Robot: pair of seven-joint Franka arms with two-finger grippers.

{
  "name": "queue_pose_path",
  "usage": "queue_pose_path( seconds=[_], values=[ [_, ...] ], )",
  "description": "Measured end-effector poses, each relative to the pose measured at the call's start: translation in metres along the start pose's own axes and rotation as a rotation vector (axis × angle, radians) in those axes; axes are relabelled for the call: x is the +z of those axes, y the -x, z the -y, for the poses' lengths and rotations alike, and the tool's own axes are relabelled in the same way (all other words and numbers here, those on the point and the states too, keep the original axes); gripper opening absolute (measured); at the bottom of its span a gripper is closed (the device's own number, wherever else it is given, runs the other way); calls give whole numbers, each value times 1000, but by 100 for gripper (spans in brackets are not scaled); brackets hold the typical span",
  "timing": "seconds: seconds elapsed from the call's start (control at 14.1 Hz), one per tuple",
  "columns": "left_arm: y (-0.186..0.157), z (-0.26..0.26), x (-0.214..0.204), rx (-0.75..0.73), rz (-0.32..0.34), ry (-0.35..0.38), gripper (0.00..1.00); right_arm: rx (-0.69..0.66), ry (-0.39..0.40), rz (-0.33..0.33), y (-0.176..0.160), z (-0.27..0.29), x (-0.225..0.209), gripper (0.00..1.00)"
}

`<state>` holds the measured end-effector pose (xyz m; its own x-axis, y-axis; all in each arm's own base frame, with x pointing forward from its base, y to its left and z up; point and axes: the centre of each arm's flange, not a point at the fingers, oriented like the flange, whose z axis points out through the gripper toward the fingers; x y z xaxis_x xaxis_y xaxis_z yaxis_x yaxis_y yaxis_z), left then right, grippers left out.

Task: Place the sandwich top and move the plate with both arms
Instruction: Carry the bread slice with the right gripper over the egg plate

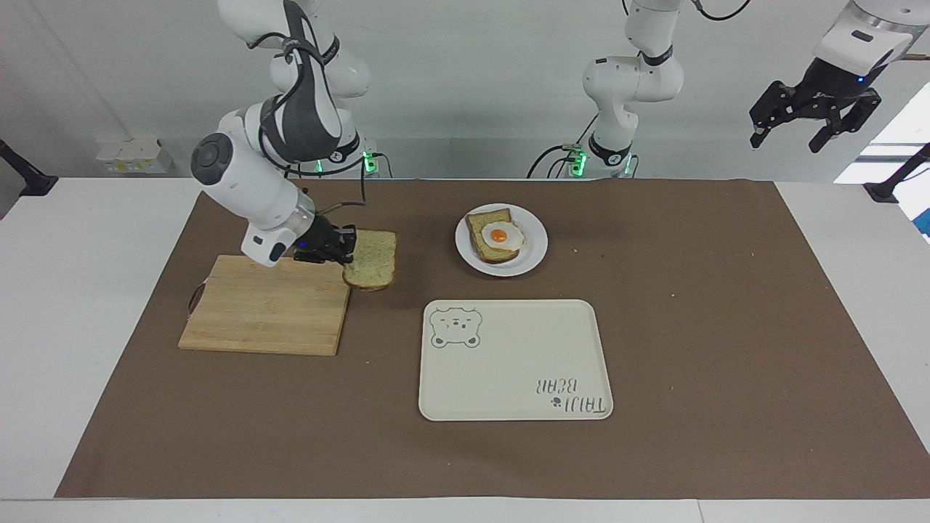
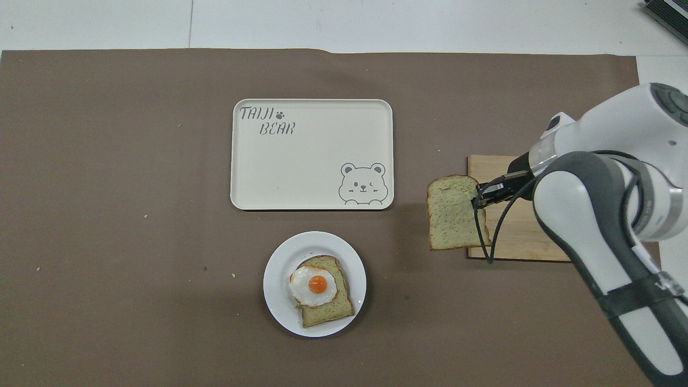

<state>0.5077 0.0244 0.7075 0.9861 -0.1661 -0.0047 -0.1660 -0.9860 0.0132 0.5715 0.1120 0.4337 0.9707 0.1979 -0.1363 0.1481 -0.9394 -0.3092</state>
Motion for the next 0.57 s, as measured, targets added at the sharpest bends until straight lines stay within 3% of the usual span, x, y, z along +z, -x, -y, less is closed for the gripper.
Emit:
queue_pose_path(
  seconds=[0.21,0.57],
  values=[
    [0,0,0,0,0,0,100,5,17,7,2,77,28,10],
    [0,0,0,0,0,0,100,17,-46,18,14,149,52,10]
  ],
)
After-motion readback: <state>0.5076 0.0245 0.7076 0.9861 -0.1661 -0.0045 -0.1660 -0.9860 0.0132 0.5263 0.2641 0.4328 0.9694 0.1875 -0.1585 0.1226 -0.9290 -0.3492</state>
